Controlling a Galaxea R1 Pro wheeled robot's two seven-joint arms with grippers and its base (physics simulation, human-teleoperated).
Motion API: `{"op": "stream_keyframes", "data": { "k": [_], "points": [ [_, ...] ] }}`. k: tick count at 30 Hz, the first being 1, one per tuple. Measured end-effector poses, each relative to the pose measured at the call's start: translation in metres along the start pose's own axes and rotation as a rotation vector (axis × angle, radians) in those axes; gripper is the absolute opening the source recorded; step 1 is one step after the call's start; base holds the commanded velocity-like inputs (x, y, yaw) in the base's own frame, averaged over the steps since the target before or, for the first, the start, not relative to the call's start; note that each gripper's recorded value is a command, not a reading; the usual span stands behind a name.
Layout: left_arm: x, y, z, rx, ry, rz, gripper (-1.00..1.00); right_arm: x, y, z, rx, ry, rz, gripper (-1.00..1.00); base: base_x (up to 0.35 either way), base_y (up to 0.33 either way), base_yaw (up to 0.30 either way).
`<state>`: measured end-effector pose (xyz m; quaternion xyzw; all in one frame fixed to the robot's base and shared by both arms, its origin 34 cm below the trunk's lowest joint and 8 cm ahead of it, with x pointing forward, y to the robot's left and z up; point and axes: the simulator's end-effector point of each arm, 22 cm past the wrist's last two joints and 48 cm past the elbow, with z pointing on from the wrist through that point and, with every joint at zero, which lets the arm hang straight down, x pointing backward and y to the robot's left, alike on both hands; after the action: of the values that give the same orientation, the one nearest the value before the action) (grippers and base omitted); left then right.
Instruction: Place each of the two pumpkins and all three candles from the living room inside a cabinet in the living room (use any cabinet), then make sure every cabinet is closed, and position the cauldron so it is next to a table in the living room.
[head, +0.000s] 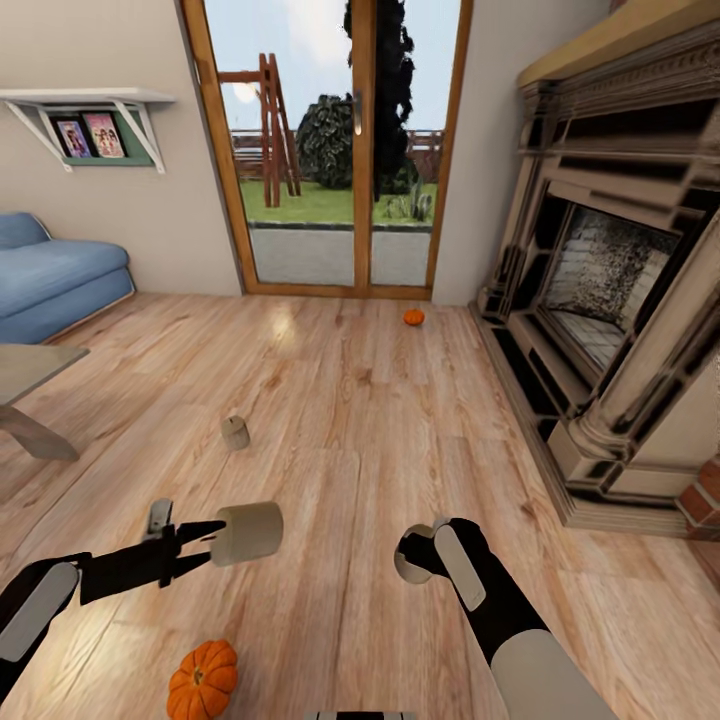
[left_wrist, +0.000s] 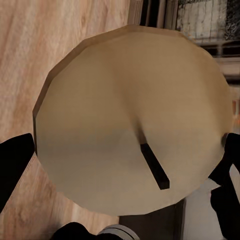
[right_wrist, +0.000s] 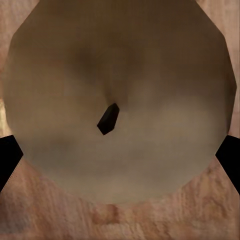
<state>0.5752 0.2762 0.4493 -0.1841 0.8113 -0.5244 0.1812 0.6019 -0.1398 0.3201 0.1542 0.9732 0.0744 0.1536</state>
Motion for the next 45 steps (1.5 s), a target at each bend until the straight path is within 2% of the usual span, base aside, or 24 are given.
{"op": "stream_keyframes", "data": {
  "k": [5, 6, 7, 9, 11, 14, 27, 29, 33, 35, 40, 45],
  "points": [
    [-0.003, 0.012, -0.004, -0.091, -0.012, 0.021, -1.0, -0.007, 0.002, -0.009, -0.005, -0.02, -0.002, -1.0, 0.0, 0.0, 0.0],
    [-0.005, 0.029, -0.008, -0.175, -0.017, 0.024, -1.0, -0.007, 0.003, -0.011, -0.006, -0.02, -0.004, -1.0, 0.0, 0.0, 0.0],
    [-0.006, 0.039, -0.011, -0.226, -0.016, 0.044, -1.0, -0.009, 0.003, -0.013, -0.007, -0.024, -0.004, -1.0, 0.0, 0.0, 0.0],
    [-0.008, 0.036, -0.013, -0.233, -0.027, 0.029, -1.0, -0.011, 0.004, -0.017, -0.009, -0.033, -0.005, -1.0, 0.0, 0.0, 0.0],
    [-0.01, 0.046, -0.018, -0.295, -0.031, 0.045, -1.0, -0.014, 0.006, -0.021, -0.012, -0.04, -0.005, -1.0, 0.0, 0.0, 0.0],
    [-0.013, 0.049, -0.023, -0.336, -0.041, 0.051, -1.0, -0.017, 0.008, -0.026, -0.016, -0.052, -0.006, -1.0, 0.0, 0.0, 0.0],
    [-0.021, 0.028, -0.033, -0.344, -0.062, 0.074, -1.0, -0.033, 0.016, -0.052, -0.029, -0.086, -0.009, -1.0, 0.0, 0.0, 0.0],
    [-0.022, 0.028, -0.035, -0.365, -0.062, 0.073, -1.0, -0.035, 0.018, -0.056, -0.029, -0.087, -0.009, -1.0, 0.0, 0.0, 0.0],
    [-0.028, 0.046, -0.05, -0.504, -0.07, 0.076, -1.0, -0.04, 0.02, -0.063, -0.029, -0.087, -0.01, -1.0, 0.0, 0.0, 0.0],
    [-0.029, 0.062, -0.058, -0.612, -0.074, 0.078, -1.0, -0.042, 0.022, -0.067, -0.03, -0.087, -0.01, -1.0, 0.0, 0.0, 0.0],
    [-0.023, 0.069, -0.054, -0.757, -0.071, 0.064, -1.0, -0.045, 0.032, -0.078, -0.038, -0.082, -0.014, -1.0, 0.0, 0.0, 0.0],
    [-0.027, 0.058, -0.055, -0.765, -0.074, 0.066, -1.0, -0.051, 0.035, -0.088, -0.037, -0.084, -0.015, -1.0, 0.0, 0.0, 0.0]
  ]
}}
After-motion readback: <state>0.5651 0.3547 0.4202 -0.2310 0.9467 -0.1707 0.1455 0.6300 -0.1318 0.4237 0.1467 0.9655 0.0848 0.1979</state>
